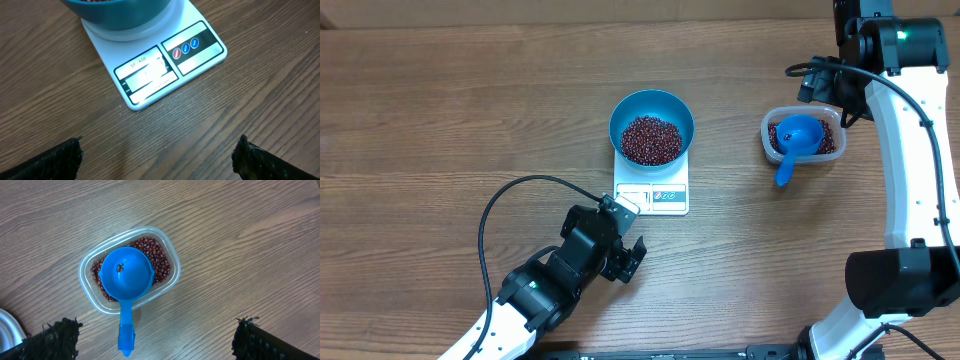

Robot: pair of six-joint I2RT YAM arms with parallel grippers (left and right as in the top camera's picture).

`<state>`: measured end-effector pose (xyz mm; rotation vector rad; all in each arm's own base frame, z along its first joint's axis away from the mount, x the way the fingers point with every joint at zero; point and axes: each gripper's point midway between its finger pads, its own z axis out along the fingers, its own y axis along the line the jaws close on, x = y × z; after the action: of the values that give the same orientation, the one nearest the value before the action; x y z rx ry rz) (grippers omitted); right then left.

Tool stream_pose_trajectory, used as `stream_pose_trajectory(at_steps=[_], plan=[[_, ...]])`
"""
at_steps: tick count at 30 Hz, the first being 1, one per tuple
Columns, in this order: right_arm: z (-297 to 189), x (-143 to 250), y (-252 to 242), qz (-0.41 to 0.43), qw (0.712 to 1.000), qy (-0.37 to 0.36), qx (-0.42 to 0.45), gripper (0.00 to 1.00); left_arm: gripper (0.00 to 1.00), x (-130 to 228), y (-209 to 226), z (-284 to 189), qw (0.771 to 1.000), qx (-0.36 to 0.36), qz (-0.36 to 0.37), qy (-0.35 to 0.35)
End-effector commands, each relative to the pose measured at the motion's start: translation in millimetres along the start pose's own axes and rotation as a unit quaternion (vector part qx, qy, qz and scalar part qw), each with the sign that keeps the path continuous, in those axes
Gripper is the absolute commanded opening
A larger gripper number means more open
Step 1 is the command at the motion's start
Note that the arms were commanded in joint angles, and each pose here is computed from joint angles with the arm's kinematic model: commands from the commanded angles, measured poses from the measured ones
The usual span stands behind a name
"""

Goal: Scoop item into bowl and weigh 150g on scale

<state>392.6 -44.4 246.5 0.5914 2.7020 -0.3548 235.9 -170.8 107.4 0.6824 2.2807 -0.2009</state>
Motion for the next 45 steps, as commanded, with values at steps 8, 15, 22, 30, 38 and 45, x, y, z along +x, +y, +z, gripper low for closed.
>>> stream_pose_trajectory(at_steps=[8, 15, 22, 30, 38, 45], plan=[[-16.6, -8.9, -5.0, 0.008, 1.000, -0.028, -0.005, 1.00, 1.00, 6.8, 10.0, -6.4, 1.000, -0.016, -0.002, 0.009], [-16.6, -8.9, -5.0, 0.008, 1.000, -0.028, -0.005, 1.00, 1.00, -6.7, 51.2, -23.6, 0.997, -0.065, -0.036, -0.030], [-16.6, -8.9, -5.0, 0.008, 1.000, -0.028, -0.005, 1.00, 0.99, -19.3, 91.3, -47.9, 0.986, -0.104, -0.095, -0.083], [-16.6, -8.9, -4.9, 0.008, 1.000, -0.029, -0.005, 1.00, 0.99, -33.8, 116.4, -86.3, 0.970, -0.123, -0.134, -0.161], [-16.6, -8.9, -4.9, 0.008, 1.000, -0.029, -0.005, 1.00, 0.99, -44.0, 127.5, -122.4, 0.951, -0.145, -0.144, -0.230], [-16.6, -8.9, -5.0, 0.008, 1.000, -0.028, -0.005, 1.00, 1.00, -55.2, 126.3, -143.5, 0.931, -0.146, -0.129, -0.309]])
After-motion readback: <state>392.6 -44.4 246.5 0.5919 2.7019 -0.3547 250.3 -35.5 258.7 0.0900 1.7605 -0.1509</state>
